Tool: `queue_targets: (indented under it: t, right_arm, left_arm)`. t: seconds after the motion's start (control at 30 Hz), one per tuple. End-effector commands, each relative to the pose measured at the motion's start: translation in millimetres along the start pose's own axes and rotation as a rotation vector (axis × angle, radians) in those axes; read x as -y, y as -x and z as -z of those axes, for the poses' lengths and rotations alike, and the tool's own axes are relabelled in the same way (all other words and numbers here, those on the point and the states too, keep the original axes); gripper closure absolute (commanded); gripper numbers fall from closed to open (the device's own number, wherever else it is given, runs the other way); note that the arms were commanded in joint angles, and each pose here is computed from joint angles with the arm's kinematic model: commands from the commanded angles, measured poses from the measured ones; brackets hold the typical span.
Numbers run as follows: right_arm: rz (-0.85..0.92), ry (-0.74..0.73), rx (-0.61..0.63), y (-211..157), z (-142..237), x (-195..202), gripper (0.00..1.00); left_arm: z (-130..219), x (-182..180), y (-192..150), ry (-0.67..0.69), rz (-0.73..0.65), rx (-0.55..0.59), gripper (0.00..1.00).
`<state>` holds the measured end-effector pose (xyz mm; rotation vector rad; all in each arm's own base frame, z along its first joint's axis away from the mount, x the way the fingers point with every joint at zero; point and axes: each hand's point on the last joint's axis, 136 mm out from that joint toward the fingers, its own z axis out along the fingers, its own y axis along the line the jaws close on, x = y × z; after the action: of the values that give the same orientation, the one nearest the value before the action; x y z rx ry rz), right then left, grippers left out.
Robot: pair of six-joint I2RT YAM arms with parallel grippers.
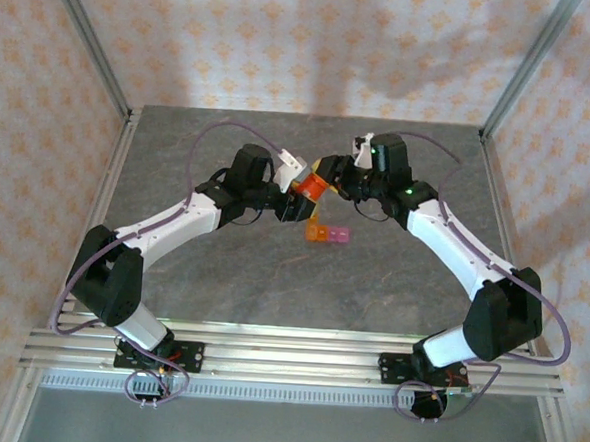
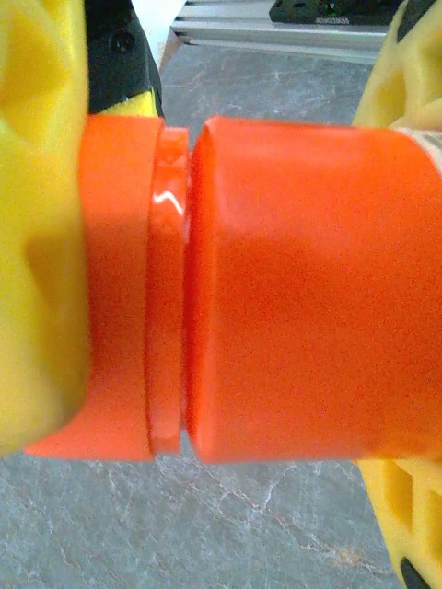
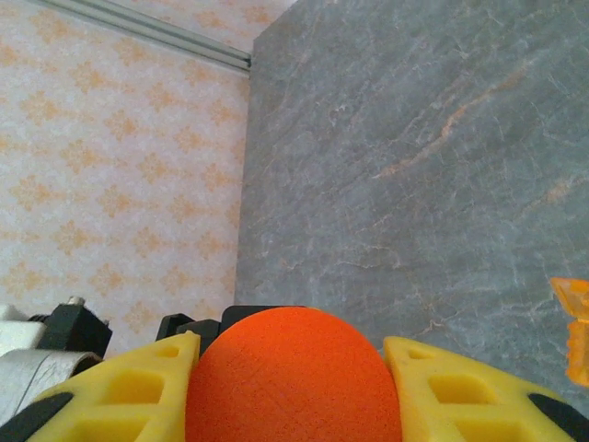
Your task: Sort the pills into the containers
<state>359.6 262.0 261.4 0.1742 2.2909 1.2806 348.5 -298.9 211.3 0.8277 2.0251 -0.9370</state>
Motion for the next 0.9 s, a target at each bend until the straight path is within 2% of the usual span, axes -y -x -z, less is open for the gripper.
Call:
queue_targets:
  t: [0.0, 0.1, 0.2, 0.3, 0.37, 0.4, 0.5, 0.63, 0.87]
  right_arm:
    - [0.195, 0.114, 0.025, 2, 16, -17, 0.68]
    - [0.268, 0.212, 0.045, 8, 30, -17, 0.67]
    - [0.271, 0.265, 0.046, 13, 39, -19, 0.65]
    - [0.263, 0.269, 0.04, 14, 45, -27, 0.52]
    - [0.237, 0.258, 0.069, 20, 52, -33, 0.34]
    - [0.209, 0.232, 0.096, 24, 55, -32, 0.28]
    - [0.076, 0.094, 0.153, 37, 61, -15, 0.21]
    - [-0.094, 0.05, 0.17, 39, 56, -1, 0.19]
    - [-0.108, 0.04, 0.143, 30, 40, -9, 0.18]
  left_arm:
    - [13, 18, 41, -0.09, -0.013, 0.144, 1.0]
    - [22, 27, 53, -0.154, 0.021, 0.198, 1.0]
    - [25, 31, 54, -0.17, 0.026, 0.2, 1.0]
    - [25, 24, 49, -0.124, 0.009, 0.178, 1.0]
    - [23, 16, 44, -0.078, -0.002, 0.153, 1.0]
    - [22, 12, 40, -0.055, -0.008, 0.141, 1.0]
    - [20, 2, 34, 0.015, -0.04, 0.107, 1.0]
    - [17, -4, 25, 0.063, -0.08, 0.067, 1.0]
    - [10, -2, 15, 0.085, -0.124, 0.009, 1.0]
